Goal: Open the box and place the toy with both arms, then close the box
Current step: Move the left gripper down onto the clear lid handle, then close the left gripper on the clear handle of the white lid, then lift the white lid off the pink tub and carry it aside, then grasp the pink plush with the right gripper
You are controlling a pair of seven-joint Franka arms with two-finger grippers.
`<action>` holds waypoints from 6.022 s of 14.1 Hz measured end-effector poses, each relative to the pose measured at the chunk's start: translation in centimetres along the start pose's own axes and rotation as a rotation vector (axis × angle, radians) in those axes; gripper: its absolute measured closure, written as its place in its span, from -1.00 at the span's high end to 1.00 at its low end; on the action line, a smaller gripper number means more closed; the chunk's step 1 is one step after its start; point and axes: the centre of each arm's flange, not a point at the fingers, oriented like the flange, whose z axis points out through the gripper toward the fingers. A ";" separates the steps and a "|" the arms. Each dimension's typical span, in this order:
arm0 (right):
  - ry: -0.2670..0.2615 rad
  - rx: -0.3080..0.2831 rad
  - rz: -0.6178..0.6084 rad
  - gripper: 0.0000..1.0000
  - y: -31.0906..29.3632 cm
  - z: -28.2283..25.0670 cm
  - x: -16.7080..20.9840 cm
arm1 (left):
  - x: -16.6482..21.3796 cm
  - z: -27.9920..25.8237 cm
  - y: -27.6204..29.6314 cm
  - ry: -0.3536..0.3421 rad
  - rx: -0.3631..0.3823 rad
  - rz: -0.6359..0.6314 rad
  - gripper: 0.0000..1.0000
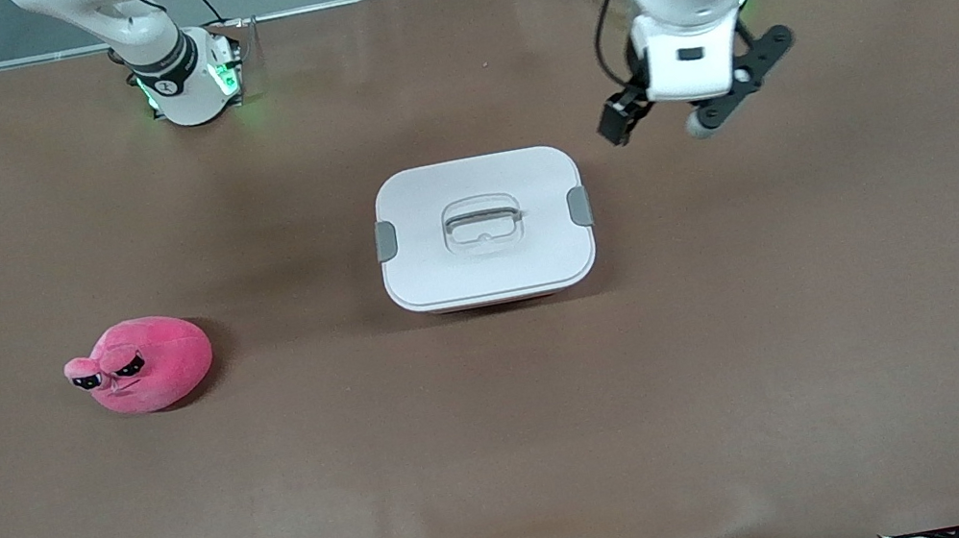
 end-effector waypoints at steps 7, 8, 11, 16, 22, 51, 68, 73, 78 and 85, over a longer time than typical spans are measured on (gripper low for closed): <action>0.002 -0.001 0.006 1.00 -0.3 0.0 0.0 | -8.7 10.0 8.1 0.029 -0.030 -0.340 1.00; 0.002 -0.001 0.007 1.00 -0.3 0.0 0.0 | -9.7 11.2 8.9 0.027 -0.042 -0.398 1.00; 0.003 -0.001 0.009 1.00 -0.3 0.0 0.0 | -13.1 15.6 10.9 0.076 -0.062 -0.539 1.00; 0.006 -0.001 0.011 1.00 -0.2 -0.1 0.0 | -15.6 20.5 12.4 0.102 -0.076 -0.718 0.81; 0.011 -0.001 0.021 1.00 0.3 -0.3 0.0 | -15.2 21.4 12.9 0.093 -0.092 -0.811 0.52; 0.008 -0.027 0.012 1.00 0.9 0.3 0.5 | -14.9 14.5 11.3 0.127 -0.125 -0.744 -0.86; -0.038 -0.045 -0.035 1.00 -1.2 15.2 6.9 | 9.4 2.9 1.6 0.067 -0.076 -0.426 -0.86; -0.071 -0.052 -0.077 0.99 -0.9 21.3 8.7 | 17.7 3.8 -2.9 0.016 -0.020 -0.282 -0.86; -0.115 -0.049 -0.144 0.89 -0.7 24.0 9.2 | 23.5 4.8 -7.4 -0.030 0.034 -0.129 -0.86; -0.124 -0.050 -0.181 0.52 -0.7 25.6 9.7 | 26.9 5.2 -10.7 -0.065 0.056 0.050 -0.86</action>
